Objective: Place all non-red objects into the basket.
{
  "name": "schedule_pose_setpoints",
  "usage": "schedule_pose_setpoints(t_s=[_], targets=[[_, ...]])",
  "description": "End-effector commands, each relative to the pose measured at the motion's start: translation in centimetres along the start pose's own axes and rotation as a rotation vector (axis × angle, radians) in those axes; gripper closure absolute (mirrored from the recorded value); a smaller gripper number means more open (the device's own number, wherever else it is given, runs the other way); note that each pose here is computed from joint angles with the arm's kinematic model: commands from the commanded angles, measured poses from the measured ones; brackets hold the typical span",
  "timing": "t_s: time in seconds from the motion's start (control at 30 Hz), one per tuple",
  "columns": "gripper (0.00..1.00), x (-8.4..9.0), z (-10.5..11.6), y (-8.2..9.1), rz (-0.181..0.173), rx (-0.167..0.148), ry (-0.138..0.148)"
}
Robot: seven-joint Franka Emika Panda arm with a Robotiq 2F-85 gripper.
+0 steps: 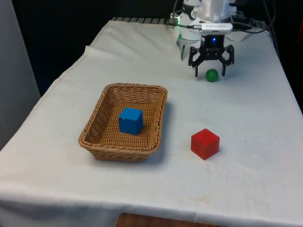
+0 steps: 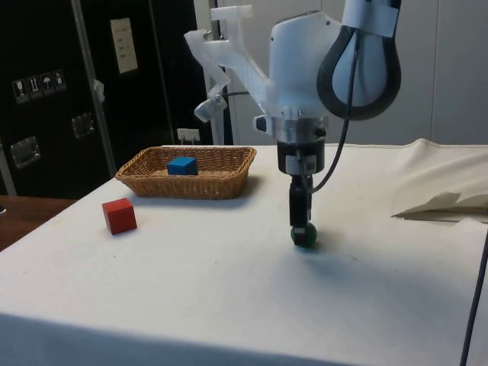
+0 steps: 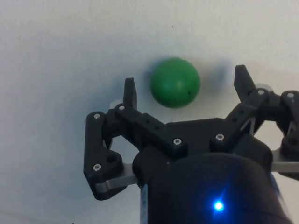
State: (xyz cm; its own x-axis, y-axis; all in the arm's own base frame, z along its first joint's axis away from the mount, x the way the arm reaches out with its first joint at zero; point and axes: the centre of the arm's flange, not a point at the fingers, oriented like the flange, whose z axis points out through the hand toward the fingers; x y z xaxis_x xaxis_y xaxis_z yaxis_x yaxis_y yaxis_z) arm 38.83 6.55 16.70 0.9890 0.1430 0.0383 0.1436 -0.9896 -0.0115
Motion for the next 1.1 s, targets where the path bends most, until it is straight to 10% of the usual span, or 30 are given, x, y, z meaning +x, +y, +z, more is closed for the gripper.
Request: schedule_pose_setpoints(t_s=[0.0,0.1,0.37,1.07], targets=[[0.00,0.2,-0.3,-0.6,-0.001,0.019,0.009],[0.00,0.3,-0.2,-0.6,-0.001,0.017,0.008],[1.00,0.3,0.0,-0.5,-0.001,0.014,0.006],[1.00,0.3,-2.8,-0.1,-0.002,0.017,-0.003]])
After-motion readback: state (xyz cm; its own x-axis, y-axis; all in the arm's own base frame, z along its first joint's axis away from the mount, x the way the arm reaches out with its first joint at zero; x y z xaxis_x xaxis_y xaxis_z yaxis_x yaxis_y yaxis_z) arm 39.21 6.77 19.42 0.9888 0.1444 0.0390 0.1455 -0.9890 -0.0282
